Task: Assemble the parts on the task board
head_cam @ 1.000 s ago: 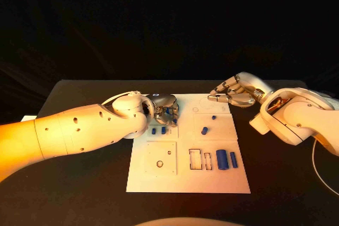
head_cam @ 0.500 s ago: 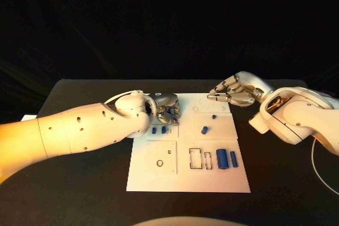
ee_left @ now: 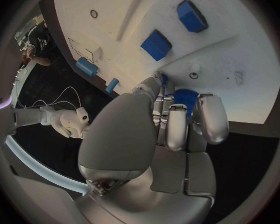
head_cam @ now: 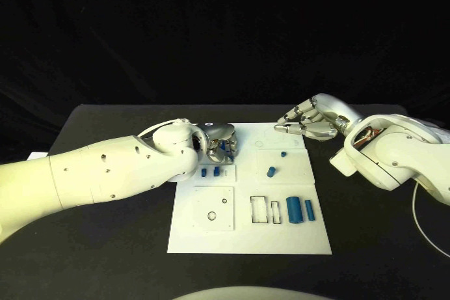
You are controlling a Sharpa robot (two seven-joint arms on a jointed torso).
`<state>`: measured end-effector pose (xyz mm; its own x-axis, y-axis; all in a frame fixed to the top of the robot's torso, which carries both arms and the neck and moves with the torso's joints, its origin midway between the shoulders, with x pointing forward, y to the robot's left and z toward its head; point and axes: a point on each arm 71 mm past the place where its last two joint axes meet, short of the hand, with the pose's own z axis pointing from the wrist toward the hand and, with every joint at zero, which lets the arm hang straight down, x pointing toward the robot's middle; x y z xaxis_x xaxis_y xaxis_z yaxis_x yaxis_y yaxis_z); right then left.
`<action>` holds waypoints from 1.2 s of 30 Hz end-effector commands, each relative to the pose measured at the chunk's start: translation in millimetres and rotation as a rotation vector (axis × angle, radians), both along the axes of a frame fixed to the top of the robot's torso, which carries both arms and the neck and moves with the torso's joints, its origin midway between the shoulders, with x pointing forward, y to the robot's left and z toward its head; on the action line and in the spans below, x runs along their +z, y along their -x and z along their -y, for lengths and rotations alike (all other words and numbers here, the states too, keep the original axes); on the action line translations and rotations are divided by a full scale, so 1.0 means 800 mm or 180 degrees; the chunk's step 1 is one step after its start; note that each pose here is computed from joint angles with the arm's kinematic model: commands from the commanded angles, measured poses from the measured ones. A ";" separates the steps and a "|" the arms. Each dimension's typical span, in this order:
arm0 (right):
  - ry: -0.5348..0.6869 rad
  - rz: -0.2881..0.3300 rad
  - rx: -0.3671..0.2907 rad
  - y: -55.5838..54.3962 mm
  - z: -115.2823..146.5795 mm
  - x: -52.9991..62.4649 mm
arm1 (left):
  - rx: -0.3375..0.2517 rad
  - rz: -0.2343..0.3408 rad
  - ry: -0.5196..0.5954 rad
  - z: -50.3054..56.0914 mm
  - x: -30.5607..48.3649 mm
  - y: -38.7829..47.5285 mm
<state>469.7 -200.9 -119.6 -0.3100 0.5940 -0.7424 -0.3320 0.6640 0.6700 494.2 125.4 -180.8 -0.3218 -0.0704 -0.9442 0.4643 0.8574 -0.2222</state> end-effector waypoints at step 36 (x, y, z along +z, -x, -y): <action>0.0003 0.0000 0.0063 0.001 -0.003 0.000 | 0.0111 0.0051 0.0440 -0.013 0.0150 0.004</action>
<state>469.5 -200.1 -119.6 -0.3125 0.5938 -0.7414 -0.3339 0.6620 0.6710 492.1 137.0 -172.7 -0.3031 -0.1525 -0.9407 0.4359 0.8556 -0.2791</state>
